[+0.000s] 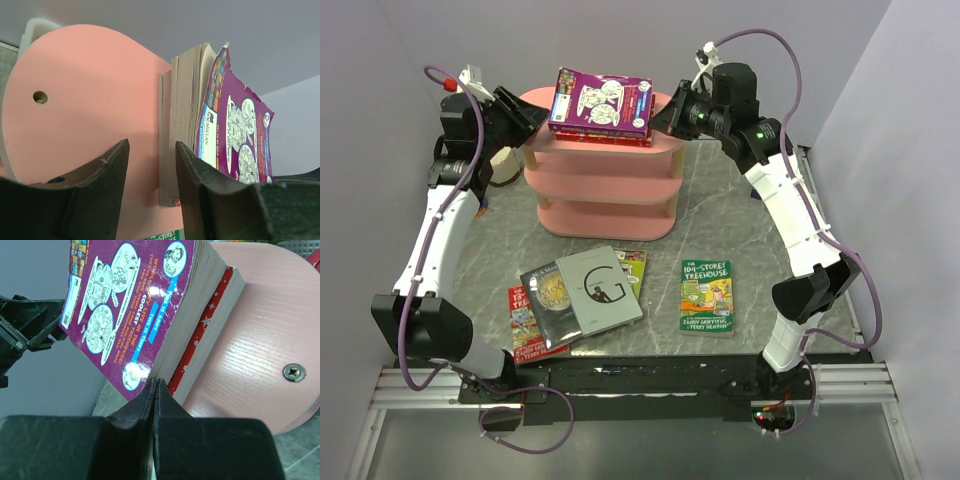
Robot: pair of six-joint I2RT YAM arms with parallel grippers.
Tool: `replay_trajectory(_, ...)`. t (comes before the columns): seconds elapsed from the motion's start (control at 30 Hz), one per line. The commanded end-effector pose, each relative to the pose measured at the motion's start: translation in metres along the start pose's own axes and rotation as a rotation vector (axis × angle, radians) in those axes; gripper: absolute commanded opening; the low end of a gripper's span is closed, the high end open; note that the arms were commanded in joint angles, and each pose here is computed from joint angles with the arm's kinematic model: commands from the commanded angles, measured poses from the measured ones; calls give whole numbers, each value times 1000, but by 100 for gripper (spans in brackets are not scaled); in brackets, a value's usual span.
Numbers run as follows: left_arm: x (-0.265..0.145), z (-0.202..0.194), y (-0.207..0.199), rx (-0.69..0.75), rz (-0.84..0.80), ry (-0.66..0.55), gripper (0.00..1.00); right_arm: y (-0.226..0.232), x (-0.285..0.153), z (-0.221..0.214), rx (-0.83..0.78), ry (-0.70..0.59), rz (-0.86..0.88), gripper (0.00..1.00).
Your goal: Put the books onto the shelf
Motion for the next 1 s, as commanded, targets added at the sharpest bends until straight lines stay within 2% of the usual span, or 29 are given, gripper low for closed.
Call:
replay_trajectory(0.0,-11,-12,-31,25,-108,48,49,20,-5,12,-31,-42,55,0)
replay_trajectory(0.47,-20,-25,-46,40,-141,61,49,15,-2,11,-26,-37,44,0)
replay_trajectory(0.77,-12,-10,-44,52,-102,31,58,19,-3,4,-23,-23,55,0)
replay_trajectory(0.97,-1,-7,-43,46,-96,40,59,17,-3,1,-29,-17,50,0)
Point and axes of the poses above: each gripper's point midway between its finger pads, its own x axis out along the fingers, its own y axis along the line the jaws close on, z = x × y, the point moved 1 cm from there along -x, back along the fingers, and after that the axes turned 12 degrees about x, right-handed, at the moved point
